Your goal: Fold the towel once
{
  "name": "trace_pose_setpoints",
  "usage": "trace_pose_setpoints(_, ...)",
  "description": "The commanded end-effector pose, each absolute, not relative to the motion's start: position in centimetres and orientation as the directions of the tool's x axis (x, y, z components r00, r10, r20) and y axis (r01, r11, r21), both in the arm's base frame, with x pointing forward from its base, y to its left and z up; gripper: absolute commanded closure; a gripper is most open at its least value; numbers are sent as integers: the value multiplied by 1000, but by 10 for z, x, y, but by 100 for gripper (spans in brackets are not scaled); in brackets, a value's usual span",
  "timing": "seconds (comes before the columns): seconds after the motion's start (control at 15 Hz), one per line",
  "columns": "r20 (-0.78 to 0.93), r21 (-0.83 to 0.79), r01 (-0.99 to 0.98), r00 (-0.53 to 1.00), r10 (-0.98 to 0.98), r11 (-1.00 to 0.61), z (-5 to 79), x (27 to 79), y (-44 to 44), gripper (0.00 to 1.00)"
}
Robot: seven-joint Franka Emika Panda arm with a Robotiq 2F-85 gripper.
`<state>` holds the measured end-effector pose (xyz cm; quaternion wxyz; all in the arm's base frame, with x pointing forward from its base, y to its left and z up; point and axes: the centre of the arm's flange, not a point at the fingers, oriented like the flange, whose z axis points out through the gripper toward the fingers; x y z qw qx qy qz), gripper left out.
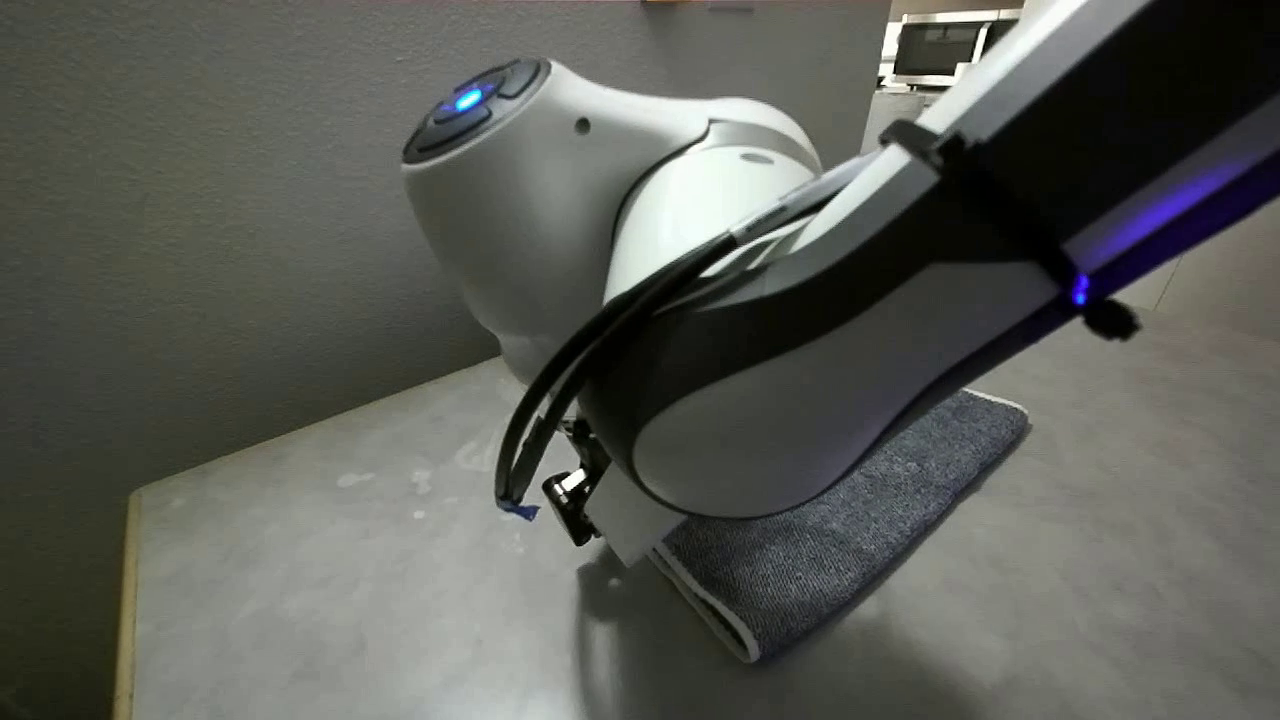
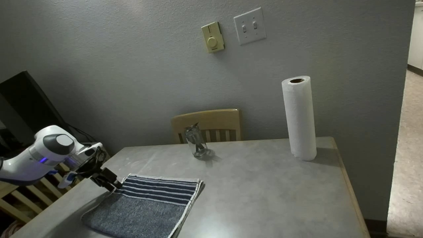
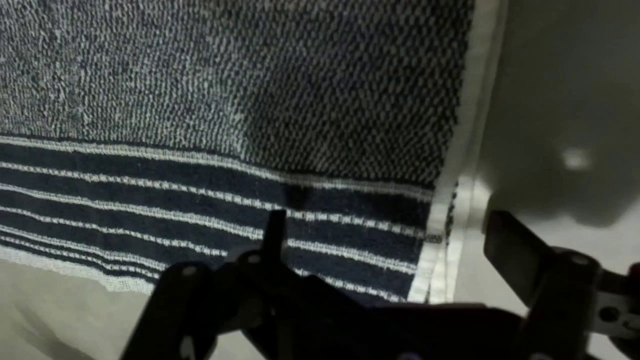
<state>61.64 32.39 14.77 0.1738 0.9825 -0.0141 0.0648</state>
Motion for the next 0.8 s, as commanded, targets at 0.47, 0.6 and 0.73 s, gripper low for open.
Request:
trace_pose_setpoints(0.47,53,480,-52,998,-30,-876,144,589,311,0)
trace_pose_setpoints(0.6,31,512,-41,999,-29,-858,143,587,309,0)
trace_pose_setpoints(0.73,19,532,-30,1000,-23,-846,143,587,308,0)
